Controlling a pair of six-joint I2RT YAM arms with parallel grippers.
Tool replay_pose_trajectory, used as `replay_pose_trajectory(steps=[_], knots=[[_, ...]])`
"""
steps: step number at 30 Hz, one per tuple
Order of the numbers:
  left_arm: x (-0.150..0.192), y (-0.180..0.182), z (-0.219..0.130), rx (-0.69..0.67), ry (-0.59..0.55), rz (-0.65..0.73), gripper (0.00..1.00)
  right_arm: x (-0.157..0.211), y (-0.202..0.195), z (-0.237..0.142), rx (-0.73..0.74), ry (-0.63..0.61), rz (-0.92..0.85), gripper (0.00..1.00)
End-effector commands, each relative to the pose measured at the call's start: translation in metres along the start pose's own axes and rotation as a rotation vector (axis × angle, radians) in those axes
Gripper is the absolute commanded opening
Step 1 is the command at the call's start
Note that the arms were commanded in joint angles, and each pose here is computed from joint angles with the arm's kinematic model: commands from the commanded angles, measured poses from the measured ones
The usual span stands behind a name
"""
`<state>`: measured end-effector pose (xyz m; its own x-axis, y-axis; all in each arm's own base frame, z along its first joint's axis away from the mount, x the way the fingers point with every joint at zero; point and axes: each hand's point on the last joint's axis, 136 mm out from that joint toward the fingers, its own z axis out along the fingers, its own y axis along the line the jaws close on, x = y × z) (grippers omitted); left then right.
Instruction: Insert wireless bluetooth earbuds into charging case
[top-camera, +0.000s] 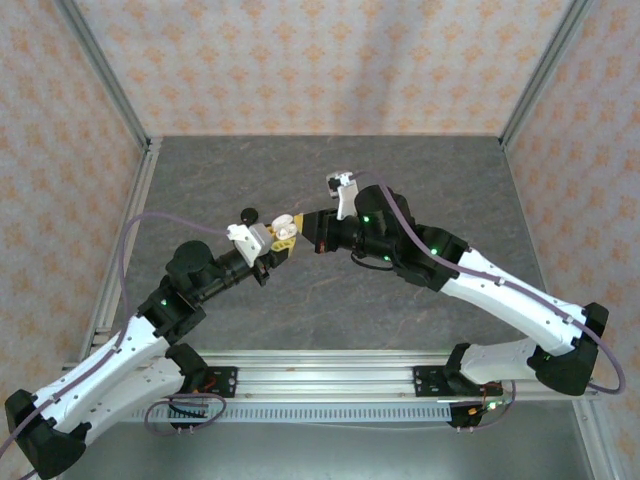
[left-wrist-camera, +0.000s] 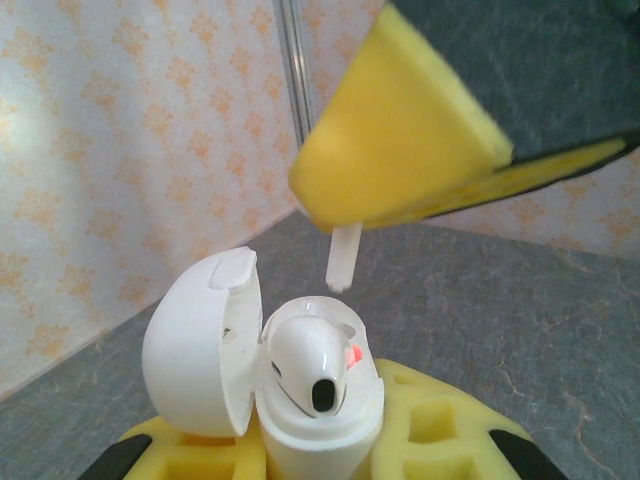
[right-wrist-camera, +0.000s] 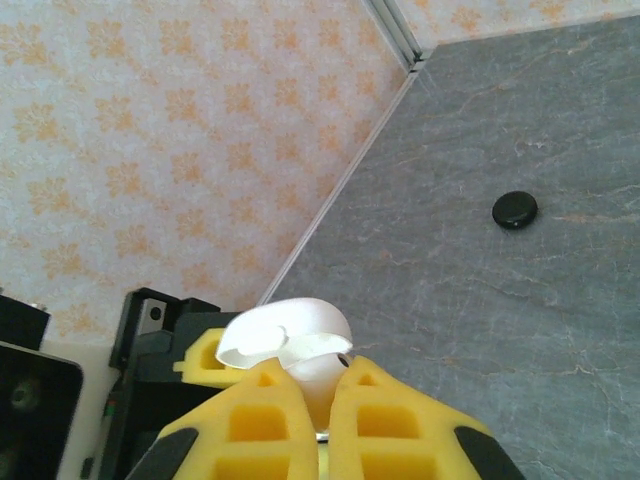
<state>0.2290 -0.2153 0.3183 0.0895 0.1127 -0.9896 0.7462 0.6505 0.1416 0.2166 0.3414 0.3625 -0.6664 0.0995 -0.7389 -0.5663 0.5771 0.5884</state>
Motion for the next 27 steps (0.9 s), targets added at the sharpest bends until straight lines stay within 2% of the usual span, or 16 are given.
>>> replay_pose_trajectory(steps=[1,12,27], knots=[[-0.03,0.006,-0.003,-0.025,-0.084,0.015,0.0,-0.003,0.004,0.002,-0.011,-0.027,0.001,0.09],[-0.028,0.004,0.002,-0.005,-0.077,-0.003,0.0,-0.002,0.015,0.006,-0.035,-0.013,-0.019,0.09],[-0.031,0.003,0.003,0.004,-0.083,-0.002,0.0,0.008,0.005,0.015,0.016,0.02,-0.04,0.09]])
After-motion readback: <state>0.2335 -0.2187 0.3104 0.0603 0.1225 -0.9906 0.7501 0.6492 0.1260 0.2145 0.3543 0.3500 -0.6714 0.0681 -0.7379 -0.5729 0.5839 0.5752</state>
